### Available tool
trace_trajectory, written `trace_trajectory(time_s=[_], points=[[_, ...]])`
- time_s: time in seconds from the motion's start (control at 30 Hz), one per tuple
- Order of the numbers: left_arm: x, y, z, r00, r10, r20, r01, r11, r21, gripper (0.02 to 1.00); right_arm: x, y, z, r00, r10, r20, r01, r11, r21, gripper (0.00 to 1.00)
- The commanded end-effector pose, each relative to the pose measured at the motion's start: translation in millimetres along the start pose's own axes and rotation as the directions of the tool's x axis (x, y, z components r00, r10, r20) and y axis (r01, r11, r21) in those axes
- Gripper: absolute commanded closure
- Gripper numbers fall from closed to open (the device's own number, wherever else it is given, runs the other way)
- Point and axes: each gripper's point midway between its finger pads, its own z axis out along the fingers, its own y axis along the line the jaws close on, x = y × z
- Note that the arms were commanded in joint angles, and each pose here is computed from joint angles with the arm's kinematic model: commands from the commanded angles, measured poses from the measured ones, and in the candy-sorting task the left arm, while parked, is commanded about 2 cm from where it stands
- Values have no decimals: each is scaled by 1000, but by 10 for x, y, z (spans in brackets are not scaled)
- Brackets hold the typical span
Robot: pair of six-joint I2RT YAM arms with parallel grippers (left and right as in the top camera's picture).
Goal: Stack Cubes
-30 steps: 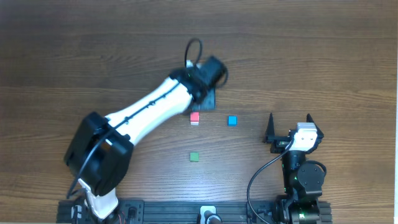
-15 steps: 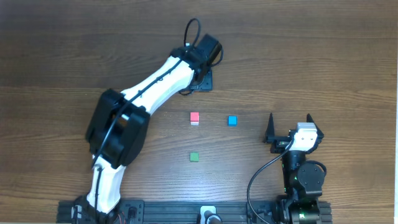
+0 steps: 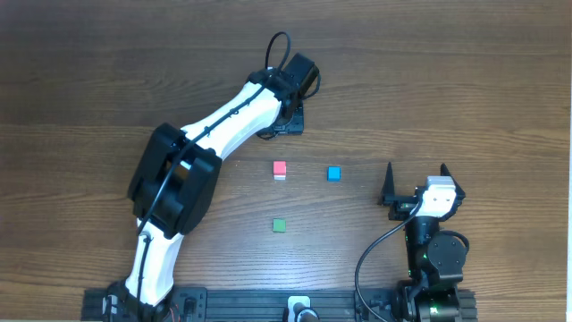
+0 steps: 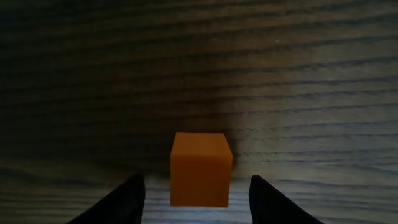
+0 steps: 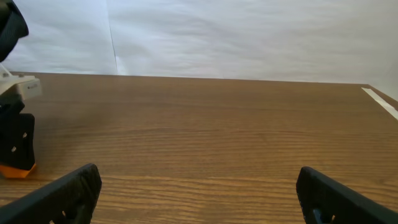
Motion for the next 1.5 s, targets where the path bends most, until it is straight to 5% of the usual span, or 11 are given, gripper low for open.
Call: trace_trajectory(time_s=[0.03,0.5,0.9,1.23,1.5], points=[[-26,31,128,1000,6,-8,-6,1000,-14,474,18,-27,1,1000,-4,-2,4,1000,14,7],[-38,33,235,1000,-4,-11,4,1000,-12,647,18,-27,1,1000,-4,-2,4,1000,14,7],[-50,-4,190,1000,-12,-8,12,1000,9,912,18,-27,1,1000,-4,-2,4,1000,14,7],[-22,-111,-792,997,-7,82,-1,996,87,976,19,-27,1,1000,-4,-3,4,1000,14,9],[588,-82,-1257,990,-35,134,14,988,154,976,18,-27,1,1000,-4,-2,4,1000,14,9]])
